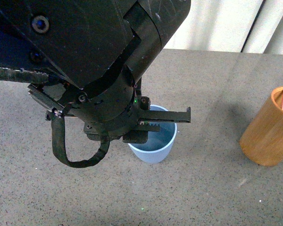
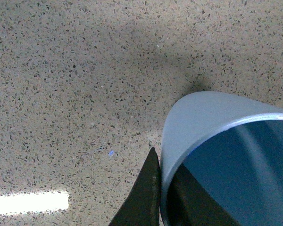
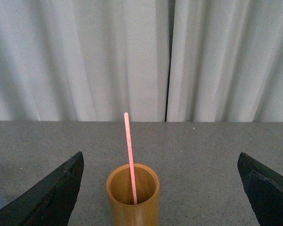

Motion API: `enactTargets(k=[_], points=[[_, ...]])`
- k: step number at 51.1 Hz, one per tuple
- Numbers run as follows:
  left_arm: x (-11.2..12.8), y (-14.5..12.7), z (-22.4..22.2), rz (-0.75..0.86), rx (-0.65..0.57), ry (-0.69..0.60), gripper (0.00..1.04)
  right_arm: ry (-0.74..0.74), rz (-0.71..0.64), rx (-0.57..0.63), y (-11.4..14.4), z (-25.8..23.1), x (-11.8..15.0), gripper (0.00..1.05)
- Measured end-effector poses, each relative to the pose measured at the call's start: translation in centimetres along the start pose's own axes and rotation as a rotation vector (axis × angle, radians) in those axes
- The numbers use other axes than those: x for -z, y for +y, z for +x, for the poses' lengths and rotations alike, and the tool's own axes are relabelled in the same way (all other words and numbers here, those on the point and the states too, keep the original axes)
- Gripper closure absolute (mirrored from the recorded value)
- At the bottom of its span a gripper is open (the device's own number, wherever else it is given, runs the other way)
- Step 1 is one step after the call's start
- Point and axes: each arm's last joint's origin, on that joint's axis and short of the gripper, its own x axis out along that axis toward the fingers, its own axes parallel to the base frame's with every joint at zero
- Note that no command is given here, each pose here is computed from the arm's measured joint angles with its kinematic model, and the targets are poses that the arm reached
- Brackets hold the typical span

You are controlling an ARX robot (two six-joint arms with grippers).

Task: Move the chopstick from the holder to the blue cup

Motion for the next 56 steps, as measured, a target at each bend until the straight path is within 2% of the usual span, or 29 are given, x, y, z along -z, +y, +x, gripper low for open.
enactTargets(k=[5, 11, 17, 36, 38, 44, 48, 51, 53, 56], points=[[-0.3, -0.2, 0.2, -0.010, 0.003, -0.009, 0.98, 0.000, 0.000, 0.000, 0.0, 0.0, 0.0, 0.10], [-0.4, -0.2, 0.4, -0.018, 0.010, -0.001, 0.82, 0.000, 0.000, 0.000, 0.0, 0.0, 0.0, 0.10], [-1.0, -0.1, 0.1, -0.041, 0.033, 0.000, 0.59, 0.000, 0.000, 0.000, 0.0, 0.0, 0.0, 0.10], [-3.7, 1.8, -3.8, -0.106, 0.075, -0.087, 0.09, 0.000, 0.000, 0.000, 0.0, 0.0, 0.0, 0.10], [-4.0, 2.2, -4.4, -0.111, 0.078, -0.103, 0.05, 0.000, 0.000, 0.000, 0.0, 0.0, 0.0, 0.10], [-4.5, 4.0, -6.6, -0.130, 0.058, -0.193, 0.07, 0.000, 0.000, 0.000, 0.0, 0.0, 0.0, 0.10], [-3.8, 6.7, -9.2, -0.130, -0.047, -0.391, 0.07, 0.000, 0.000, 0.000, 0.0, 0.0, 0.0, 0.10], [-2.3, 9.2, -11.5, -0.141, -0.133, -0.576, 0.07, 0.000, 0.000, 0.000, 0.0, 0.0, 0.0, 0.10], [-1.2, 10.2, -12.6, -0.154, -0.161, -0.651, 0.07, 0.000, 0.000, 0.000, 0.0, 0.0, 0.0, 0.10], [-0.2, 10.9, -13.4, -0.149, -0.175, -0.692, 0.07, 0.000, 0.000, 0.000, 0.0, 0.0, 0.0, 0.10]])
